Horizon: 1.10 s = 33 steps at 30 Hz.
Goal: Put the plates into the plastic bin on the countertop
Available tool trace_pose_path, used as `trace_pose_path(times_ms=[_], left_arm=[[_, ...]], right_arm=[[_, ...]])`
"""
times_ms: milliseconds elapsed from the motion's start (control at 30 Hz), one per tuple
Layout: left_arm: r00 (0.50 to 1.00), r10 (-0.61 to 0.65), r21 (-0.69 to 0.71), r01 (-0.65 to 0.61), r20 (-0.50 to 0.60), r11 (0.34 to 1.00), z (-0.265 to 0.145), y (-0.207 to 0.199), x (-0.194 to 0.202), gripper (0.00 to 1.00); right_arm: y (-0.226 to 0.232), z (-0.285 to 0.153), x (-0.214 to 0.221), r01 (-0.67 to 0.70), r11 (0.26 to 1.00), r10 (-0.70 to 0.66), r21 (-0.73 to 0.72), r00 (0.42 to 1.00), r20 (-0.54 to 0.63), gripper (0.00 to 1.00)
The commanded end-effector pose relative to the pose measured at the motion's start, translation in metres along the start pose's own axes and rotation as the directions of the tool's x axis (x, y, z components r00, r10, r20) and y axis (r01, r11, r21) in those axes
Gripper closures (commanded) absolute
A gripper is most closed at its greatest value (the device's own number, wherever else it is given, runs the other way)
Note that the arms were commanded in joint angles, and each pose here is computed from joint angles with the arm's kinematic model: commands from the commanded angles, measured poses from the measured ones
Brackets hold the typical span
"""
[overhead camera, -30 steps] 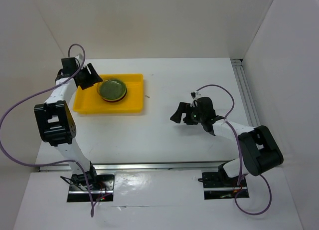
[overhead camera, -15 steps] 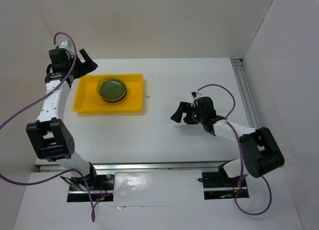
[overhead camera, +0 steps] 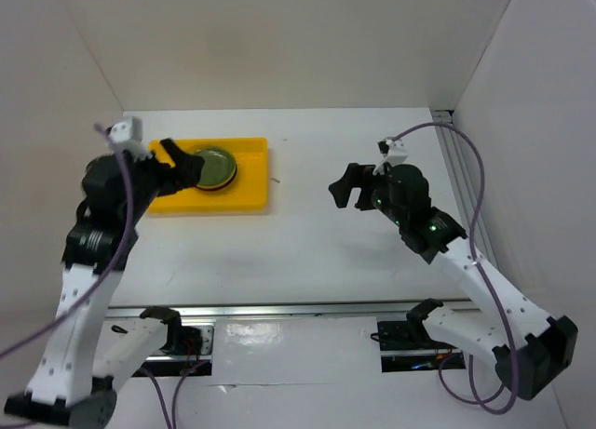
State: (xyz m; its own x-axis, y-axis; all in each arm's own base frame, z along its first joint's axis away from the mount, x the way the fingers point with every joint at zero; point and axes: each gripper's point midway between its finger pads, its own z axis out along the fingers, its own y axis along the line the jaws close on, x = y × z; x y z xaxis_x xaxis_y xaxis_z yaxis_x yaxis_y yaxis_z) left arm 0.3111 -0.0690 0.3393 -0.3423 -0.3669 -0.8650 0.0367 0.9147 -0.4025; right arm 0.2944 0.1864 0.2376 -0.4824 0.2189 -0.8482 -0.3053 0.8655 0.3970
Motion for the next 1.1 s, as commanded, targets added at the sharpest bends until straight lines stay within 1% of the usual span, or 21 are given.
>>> trace_pose_path(times_ms=[0, 33, 67, 100, 133, 167, 200, 267, 300, 333, 367, 533, 1067], left_arm=[[0.998, -0.017, 0.023, 0.019, -0.061, 1.000, -0.034, 0.014, 0.052, 0.00], [0.997, -0.005, 0.052, 0.009, -0.083, 0.999, -0.040, 0.012, 0.066, 0.00], [0.994, -0.005, 0.064, 0.012, -0.109, 0.998, -0.046, 0.014, 0.080, 0.00], [0.989, -0.007, 0.069, 0.018, -0.150, 0.997, -0.048, 0.020, 0.101, 0.00], [0.992, 0.010, 0.130, 0.007, -0.129, 0.991, -0.060, 0.012, 0.104, 0.00], [0.992, 0.000, 0.142, 0.018, -0.126, 0.990, -0.064, 0.011, 0.108, 0.00], [0.994, 0.010, 0.170, 0.009, -0.110, 0.985, -0.071, 0.006, 0.107, 0.00], [0.996, 0.050, 0.236, -0.033, -0.068, 0.971, -0.085, -0.006, 0.102, 0.00], [0.997, 0.049, 0.226, -0.035, -0.054, 0.973, -0.086, -0.005, 0.100, 0.00], [0.998, 0.045, 0.180, -0.036, -0.044, 0.983, -0.084, 0.003, 0.098, 0.00], [0.999, 0.012, 0.160, -0.005, -0.044, 0.987, -0.083, 0.007, 0.101, 0.00], [0.999, 0.015, 0.173, -0.008, -0.038, 0.985, -0.086, 0.005, 0.101, 0.00], [1.000, 0.008, 0.174, -0.003, -0.030, 0.985, -0.091, 0.006, 0.103, 0.00]], right_arm=[[-0.013, -0.041, -0.007, 0.073, 0.991, -0.071, 0.110, 0.997, -0.021, 0.00], [-0.013, -0.048, -0.008, 0.072, 0.992, -0.071, 0.108, 0.997, -0.016, 0.00], [-0.011, -0.061, -0.014, 0.070, 0.992, -0.073, 0.103, 0.997, 0.019, 0.00], [-0.013, -0.066, -0.017, 0.077, 0.991, -0.082, 0.113, 0.996, 0.034, 0.00], [-0.019, -0.072, -0.012, 0.082, 0.987, -0.084, 0.137, 0.996, 0.014, 0.00], [-0.018, -0.080, -0.015, 0.083, 0.987, -0.087, 0.138, 0.996, 0.026, 0.00], [-0.025, -0.083, -0.016, 0.083, 0.981, -0.090, 0.174, 0.995, 0.034, 0.00], [-0.022, -0.090, -0.013, 0.080, 0.983, -0.087, 0.165, 0.996, 0.033, 0.00], [-0.026, -0.094, -0.015, 0.076, 0.981, -0.086, 0.179, 0.995, 0.054, 0.00], [-0.030, -0.096, -0.012, 0.068, 0.978, -0.080, 0.195, 0.996, 0.051, 0.00], [-0.030, -0.102, -0.016, 0.055, 0.978, -0.072, 0.200, 0.994, 0.080, 0.00], [-0.042, -0.111, -0.016, 0.023, 0.970, -0.055, 0.244, 0.990, 0.127, 0.00], [-0.047, -0.108, -0.010, 0.014, 0.962, -0.047, 0.274, 0.992, 0.114, 0.00]])
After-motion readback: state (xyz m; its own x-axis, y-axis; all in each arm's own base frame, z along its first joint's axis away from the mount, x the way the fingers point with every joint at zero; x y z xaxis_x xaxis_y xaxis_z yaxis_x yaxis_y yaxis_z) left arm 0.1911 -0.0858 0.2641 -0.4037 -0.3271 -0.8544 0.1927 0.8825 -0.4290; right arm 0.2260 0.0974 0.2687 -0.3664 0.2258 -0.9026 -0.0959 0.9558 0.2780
